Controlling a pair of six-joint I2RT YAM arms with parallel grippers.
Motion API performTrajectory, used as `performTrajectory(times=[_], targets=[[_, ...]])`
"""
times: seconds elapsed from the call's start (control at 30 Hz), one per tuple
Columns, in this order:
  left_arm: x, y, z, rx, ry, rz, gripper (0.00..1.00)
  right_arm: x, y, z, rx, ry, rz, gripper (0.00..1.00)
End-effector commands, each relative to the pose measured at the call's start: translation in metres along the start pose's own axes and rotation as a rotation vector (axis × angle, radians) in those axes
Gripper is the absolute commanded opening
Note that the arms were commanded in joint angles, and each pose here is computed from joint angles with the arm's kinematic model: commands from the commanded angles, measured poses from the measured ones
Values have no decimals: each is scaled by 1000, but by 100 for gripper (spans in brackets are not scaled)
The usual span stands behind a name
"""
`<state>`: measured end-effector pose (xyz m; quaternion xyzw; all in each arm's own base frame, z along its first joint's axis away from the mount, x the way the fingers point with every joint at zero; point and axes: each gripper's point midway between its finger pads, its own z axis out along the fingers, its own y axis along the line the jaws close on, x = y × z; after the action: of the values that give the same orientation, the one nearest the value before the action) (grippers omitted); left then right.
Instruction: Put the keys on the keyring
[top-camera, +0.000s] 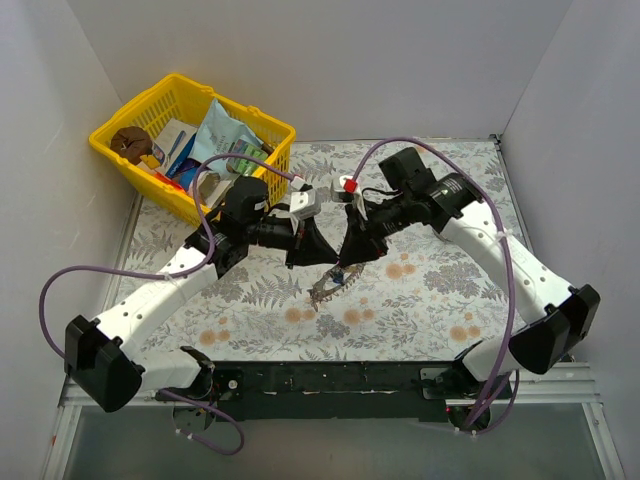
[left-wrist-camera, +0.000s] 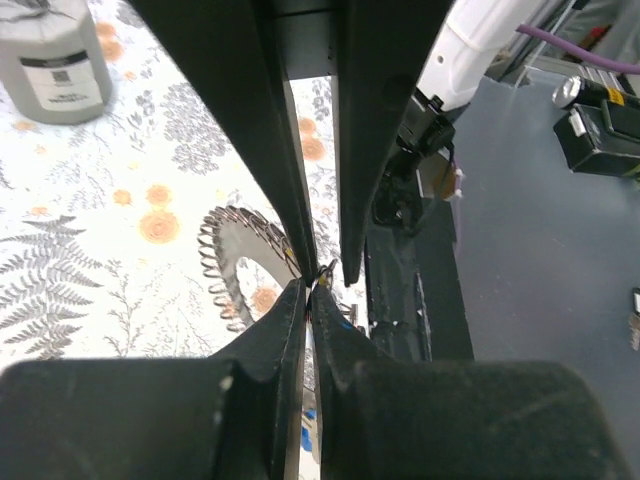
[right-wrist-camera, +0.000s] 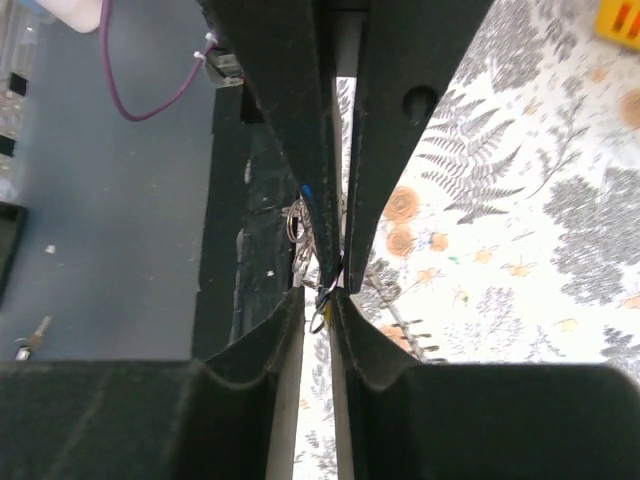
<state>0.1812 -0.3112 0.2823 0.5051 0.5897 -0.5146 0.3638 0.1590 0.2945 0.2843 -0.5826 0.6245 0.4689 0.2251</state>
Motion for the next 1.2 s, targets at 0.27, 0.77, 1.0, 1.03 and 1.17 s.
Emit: performTrajectory(times=[0.27, 0.77, 1.0, 1.03, 1.17], targets=[[-60, 4, -28, -228, -350, 183, 0, -44, 4, -37, 180, -224, -144, 71], [-87, -20, -47, -186, -657, 205, 0, -51, 8, -44, 197, -299, -196, 64], [-88, -28, -45, -131, -680, 210, 0, -58, 7, -49, 220, -328, -215, 60], [-88, -29, -45, -126, -685, 213, 0, -60, 9, -52, 229, -337, -226, 60], [-88, -29, -44, -120, -680, 211, 0, -69, 14, -57, 236, -372, -252, 56]])
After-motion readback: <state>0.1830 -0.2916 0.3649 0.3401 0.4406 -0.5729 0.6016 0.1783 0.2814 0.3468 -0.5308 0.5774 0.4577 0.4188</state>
